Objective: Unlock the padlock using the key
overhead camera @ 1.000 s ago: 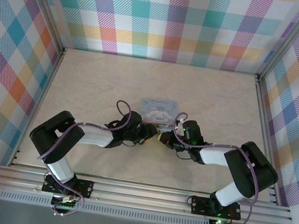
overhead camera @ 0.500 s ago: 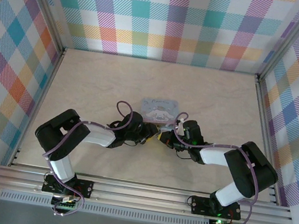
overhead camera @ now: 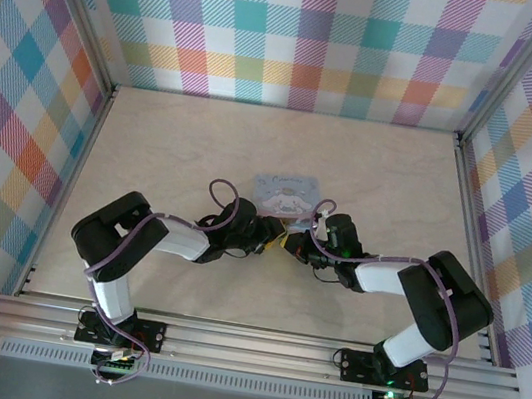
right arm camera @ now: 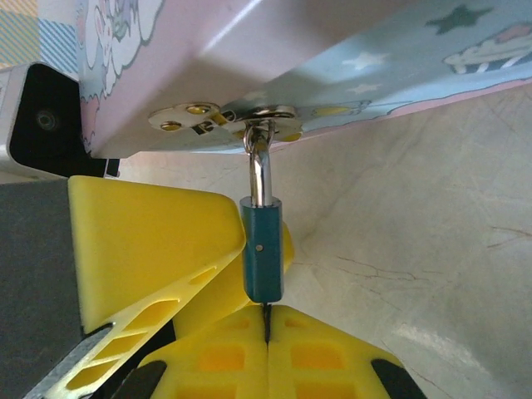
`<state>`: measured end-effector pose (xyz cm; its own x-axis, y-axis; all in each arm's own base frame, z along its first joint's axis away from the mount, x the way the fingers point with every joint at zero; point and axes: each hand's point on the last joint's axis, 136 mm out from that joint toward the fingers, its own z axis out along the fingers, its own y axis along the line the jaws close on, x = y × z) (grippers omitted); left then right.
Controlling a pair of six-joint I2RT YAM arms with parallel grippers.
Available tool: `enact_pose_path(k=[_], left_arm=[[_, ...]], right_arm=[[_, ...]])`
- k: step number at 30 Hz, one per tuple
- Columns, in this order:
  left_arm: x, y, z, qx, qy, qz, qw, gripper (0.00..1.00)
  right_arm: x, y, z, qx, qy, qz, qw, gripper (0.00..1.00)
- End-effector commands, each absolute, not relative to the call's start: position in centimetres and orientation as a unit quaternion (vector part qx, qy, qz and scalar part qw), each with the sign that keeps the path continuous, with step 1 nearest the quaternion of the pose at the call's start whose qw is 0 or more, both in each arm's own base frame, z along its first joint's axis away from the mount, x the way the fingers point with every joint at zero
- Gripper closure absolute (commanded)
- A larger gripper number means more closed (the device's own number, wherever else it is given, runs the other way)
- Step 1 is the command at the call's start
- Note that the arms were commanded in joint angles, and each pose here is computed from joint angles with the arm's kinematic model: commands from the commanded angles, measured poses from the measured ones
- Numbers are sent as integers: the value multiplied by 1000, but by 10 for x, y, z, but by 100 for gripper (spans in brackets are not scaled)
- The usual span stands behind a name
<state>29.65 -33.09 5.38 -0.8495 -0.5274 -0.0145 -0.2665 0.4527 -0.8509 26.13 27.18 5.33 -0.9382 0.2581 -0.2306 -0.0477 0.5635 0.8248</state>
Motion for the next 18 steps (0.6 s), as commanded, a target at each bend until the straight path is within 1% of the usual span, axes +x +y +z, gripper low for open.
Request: enact_pose_path(k=[1, 11, 13, 18], left_arm=[[294, -345, 57, -228, 837, -482, 127, 60], [293, -350, 54, -229, 835, -485, 119, 68], [292, -352, 54, -228, 835, -487, 118, 71], [292, -350, 55, -229, 834, -487, 121, 82]], right_arm=[[264, 278, 61, 63, 858, 482, 164, 100], [270, 274, 65, 90, 848, 492, 178, 100], [270, 273, 66, 93, 845, 495, 179, 100], [270, 270, 68, 94, 845, 494, 185, 100]])
